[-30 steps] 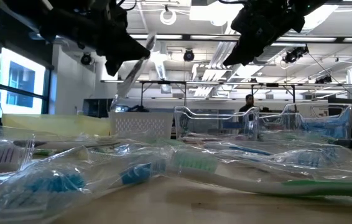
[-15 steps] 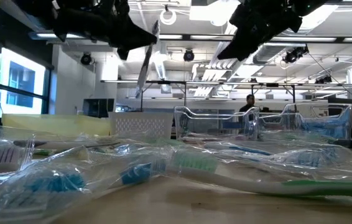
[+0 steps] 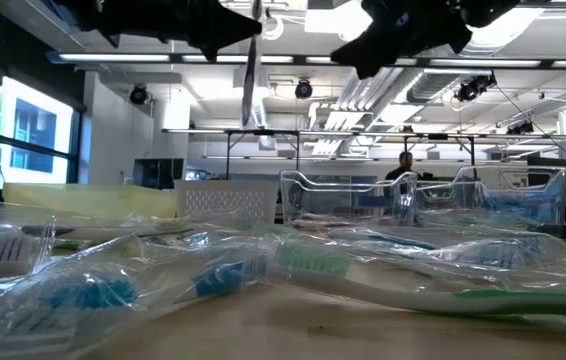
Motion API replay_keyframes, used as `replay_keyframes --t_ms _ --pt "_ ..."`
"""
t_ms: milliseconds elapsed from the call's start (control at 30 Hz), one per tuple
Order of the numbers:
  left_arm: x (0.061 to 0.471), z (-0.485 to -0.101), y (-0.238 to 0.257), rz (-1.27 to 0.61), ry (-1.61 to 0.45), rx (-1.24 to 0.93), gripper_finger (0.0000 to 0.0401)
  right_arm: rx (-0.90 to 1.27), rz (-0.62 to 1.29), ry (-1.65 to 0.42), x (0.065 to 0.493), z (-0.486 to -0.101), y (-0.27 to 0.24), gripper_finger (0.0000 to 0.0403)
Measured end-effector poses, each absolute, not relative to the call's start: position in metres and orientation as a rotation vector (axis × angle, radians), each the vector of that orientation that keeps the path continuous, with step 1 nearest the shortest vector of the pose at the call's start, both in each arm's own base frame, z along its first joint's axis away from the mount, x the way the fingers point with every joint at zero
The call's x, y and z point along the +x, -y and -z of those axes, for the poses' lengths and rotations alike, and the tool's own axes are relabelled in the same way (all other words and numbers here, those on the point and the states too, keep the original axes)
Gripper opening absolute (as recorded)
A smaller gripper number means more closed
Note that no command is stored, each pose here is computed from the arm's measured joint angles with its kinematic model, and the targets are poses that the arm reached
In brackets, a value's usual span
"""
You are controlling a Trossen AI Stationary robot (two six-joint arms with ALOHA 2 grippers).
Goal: Pick & Place Toothbrushes
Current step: Put the violet toothbrush into the left transparent bin
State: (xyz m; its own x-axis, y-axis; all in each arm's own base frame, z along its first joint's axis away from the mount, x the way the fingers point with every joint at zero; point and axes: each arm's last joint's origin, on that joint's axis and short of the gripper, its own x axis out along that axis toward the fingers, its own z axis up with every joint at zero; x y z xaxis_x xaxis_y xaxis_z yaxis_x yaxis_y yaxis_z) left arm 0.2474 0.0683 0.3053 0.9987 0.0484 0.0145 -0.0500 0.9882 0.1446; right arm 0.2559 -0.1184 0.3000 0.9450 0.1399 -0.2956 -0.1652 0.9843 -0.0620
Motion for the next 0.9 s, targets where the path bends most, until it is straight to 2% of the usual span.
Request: replay_keyframes --t_ms 200,300,433,667,800,900 --pt "0.248 -0.308 -0.068 -0.051 0.019 0.162 0.0010 -0.160 -0.096 -0.256 0.284 -0.292 0.104 0.0004" --pt "0.248 -0.308 -0.068 -0.051 0.019 0.163 0.0010 -0.190 -0.032 -0.252 0.296 -0.288 0.096 0.0019" --pt "0.248 -0.308 -0.068 -0.049 0.019 0.163 0.0010 -0.219 0.039 -0.249 0.307 -0.283 0.087 0.0070" --pt "0.248 -0.308 -0.068 -0.049 0.019 0.171 0.0010 -0.165 0.015 -0.200 0.319 -0.279 0.076 0.0175" --pt "0.248 -0.309 -0.068 -0.050 0.022 0.186 0.0010 -0.130 -0.005 -0.173 0.327 -0.273 0.075 0.0204" --pt "0.248 -0.309 -0.068 -0.049 0.021 0.186 0.0010 -0.097 -0.035 -0.155 0.334 -0.266 0.075 0.0208"
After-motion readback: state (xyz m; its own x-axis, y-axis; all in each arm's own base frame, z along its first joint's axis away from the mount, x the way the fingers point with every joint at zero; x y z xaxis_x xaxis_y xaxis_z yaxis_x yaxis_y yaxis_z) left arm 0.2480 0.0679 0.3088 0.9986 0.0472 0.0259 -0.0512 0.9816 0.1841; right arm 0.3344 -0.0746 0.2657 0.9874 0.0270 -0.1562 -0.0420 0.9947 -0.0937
